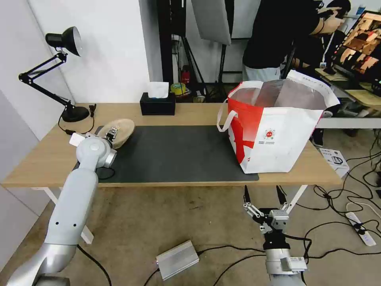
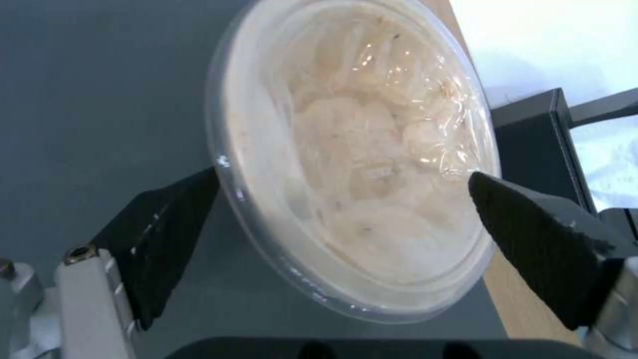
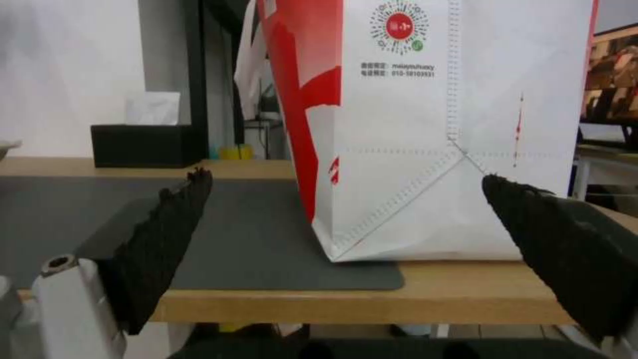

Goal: Pick up the trash from the table and place it into the takeout bag.

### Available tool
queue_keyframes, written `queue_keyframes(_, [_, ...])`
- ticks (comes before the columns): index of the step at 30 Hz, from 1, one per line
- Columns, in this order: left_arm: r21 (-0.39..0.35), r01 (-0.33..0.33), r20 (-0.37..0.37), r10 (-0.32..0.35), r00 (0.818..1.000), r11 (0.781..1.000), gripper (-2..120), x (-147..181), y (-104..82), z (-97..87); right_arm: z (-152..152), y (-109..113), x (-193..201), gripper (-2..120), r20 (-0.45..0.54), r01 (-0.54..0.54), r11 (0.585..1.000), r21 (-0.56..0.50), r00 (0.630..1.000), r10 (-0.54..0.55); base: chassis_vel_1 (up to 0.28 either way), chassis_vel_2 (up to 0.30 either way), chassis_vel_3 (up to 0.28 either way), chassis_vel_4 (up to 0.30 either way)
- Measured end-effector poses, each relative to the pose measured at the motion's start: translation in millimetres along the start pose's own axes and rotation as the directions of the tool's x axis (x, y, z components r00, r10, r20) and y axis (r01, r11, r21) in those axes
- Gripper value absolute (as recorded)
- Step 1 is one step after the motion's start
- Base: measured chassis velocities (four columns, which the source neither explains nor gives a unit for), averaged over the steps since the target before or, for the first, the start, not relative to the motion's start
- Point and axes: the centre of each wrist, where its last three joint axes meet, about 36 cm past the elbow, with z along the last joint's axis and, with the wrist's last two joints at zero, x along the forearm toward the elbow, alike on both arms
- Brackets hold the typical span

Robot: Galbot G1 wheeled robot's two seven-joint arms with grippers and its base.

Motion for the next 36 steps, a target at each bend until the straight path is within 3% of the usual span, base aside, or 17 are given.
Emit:
queue_keyframes(13, [-0.005, -0.006, -0.003, 0.006, 1.000, 1.000, 97, -3.5, -6.7, 5.6, 0.0, 0.0, 0.0, 100, 0.000, 0.000, 1.000, 0.000, 1.000, 0.000, 0.000, 0.000, 0.000, 0.000])
queue_keyframes(21, [-0.007, -0.012, 0.003, 0.012, 1.000, 1.000, 64, -2.7, -8.0, 4.1, 0.0, 0.0, 0.0, 100, 0.000, 0.000, 1.000, 0.000, 1.000, 0.000, 0.000, 0.000, 0.000, 0.000])
queue_keyframes(23, [-0.007, -0.012, 0.004, 0.012, 1.000, 1.000, 63, -2.6, -7.9, 3.7, 0.0, 0.0, 0.0, 100, 0.000, 0.000, 1.000, 0.000, 1.000, 0.000, 0.000, 0.000, 0.000, 0.000])
queue_keyframes(28, [-0.009, -0.018, 0.010, 0.019, 1.000, 1.000, 37, -1.5, -8.2, 1.6, 0.0, 0.0, 0.0, 100, 0.000, 0.000, 1.000, 0.000, 1.000, 0.000, 0.000, 0.000, 0.000, 0.000])
queue_keyframes(36, [-0.014, -0.024, 0.012, 0.025, 1.000, 1.000, 13, 1.3, -6.3, 1.4, 0.0, 0.0, 0.0, 100, 0.000, 0.000, 1.000, 0.000, 1.000, 0.000, 0.000, 0.000, 0.000, 0.000])
